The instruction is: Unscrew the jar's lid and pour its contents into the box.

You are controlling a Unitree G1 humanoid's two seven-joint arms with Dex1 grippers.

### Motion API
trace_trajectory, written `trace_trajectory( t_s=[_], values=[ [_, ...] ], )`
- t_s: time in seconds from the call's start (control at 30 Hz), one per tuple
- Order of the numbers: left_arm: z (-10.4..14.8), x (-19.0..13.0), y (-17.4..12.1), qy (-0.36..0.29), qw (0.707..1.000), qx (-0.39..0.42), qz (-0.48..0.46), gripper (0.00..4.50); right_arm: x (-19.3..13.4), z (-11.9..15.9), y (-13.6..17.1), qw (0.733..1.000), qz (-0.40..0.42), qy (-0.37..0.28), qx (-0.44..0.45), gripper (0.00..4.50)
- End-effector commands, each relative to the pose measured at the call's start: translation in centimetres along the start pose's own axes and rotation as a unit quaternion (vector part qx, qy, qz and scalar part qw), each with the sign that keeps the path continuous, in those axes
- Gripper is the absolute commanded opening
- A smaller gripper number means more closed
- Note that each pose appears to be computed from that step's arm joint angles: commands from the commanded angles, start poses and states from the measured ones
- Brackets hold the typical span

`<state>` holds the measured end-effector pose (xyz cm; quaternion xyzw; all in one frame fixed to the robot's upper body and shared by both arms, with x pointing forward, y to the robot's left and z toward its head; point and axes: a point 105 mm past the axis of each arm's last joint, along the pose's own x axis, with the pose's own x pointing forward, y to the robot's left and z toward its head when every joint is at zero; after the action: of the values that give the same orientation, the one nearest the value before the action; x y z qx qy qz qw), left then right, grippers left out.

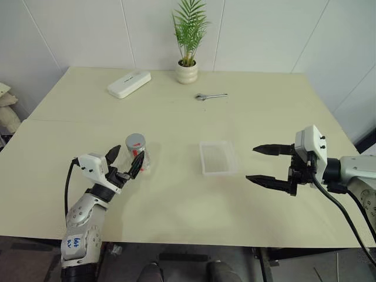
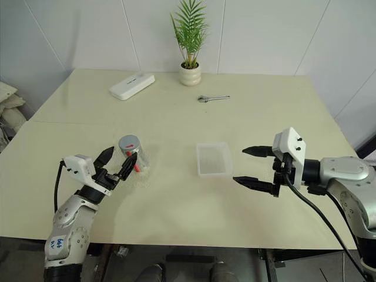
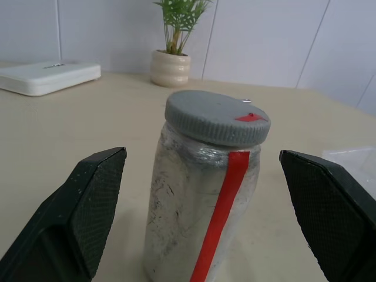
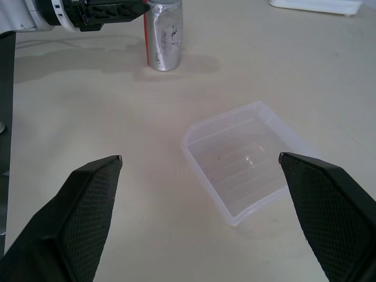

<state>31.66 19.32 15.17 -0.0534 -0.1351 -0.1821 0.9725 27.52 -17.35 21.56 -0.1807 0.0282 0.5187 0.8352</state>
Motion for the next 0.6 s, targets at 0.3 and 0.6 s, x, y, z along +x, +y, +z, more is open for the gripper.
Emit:
trace_trajectory(
  t_s=[0.3,0.6],
  values=[
    [0.2,2.0,0.1,-0.005,1.0,0.025,0.007,4.45,-0.3,0.2,-0.3,1.0,-0.012,-0.008,-0.017,4.5],
    [0.6,2.3,-0.8,-0.017,0.999,0.027,-0.018,2.76,-0.4,0.2,-0.2,1.0,-0.016,-0.01,-0.02,4.5]
  ],
)
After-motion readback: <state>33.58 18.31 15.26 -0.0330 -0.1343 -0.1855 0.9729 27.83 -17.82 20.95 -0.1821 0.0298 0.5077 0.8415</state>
